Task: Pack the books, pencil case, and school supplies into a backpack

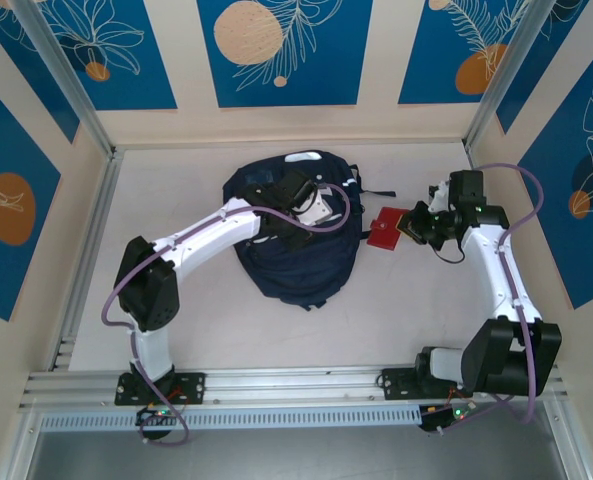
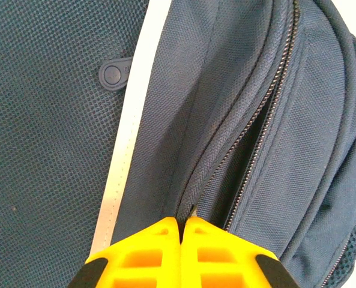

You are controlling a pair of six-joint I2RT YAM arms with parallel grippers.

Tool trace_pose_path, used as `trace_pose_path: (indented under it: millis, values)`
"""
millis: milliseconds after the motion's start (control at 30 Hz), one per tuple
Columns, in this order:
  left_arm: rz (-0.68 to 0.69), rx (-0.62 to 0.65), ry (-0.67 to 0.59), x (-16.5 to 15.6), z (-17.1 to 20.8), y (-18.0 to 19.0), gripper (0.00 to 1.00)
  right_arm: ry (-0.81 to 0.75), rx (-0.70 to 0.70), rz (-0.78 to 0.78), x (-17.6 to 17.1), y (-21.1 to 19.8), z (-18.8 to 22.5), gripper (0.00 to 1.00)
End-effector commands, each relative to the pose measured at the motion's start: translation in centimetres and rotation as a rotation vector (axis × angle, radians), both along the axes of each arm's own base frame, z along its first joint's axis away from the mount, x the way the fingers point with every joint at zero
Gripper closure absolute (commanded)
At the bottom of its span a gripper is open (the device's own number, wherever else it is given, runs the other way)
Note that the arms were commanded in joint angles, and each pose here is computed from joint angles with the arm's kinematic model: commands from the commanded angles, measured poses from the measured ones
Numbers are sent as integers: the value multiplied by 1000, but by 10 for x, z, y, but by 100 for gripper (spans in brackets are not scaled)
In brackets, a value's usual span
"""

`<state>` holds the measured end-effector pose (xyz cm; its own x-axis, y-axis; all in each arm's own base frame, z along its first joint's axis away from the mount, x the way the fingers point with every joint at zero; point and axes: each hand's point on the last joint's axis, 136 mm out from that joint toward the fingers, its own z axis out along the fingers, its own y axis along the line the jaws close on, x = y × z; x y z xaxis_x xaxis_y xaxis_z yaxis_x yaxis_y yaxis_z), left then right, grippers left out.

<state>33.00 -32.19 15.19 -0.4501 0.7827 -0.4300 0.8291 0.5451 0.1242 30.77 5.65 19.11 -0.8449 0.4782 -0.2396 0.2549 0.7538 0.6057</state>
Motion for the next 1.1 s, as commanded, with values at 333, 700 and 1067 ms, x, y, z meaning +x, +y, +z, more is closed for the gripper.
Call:
trace_pose_path:
  millis: [333, 700, 1067]
  values:
    - [113, -146, -257, 23, 81, 12, 100, 34, 198, 176, -37, 92, 23, 92]
    - [147, -227, -300, 26, 98, 9, 100, 149, 275, 98, -1, 142, -5, 92]
    - [207, -260, -287, 34, 101, 4, 100, 173, 358, -172, 66, 169, -28, 91]
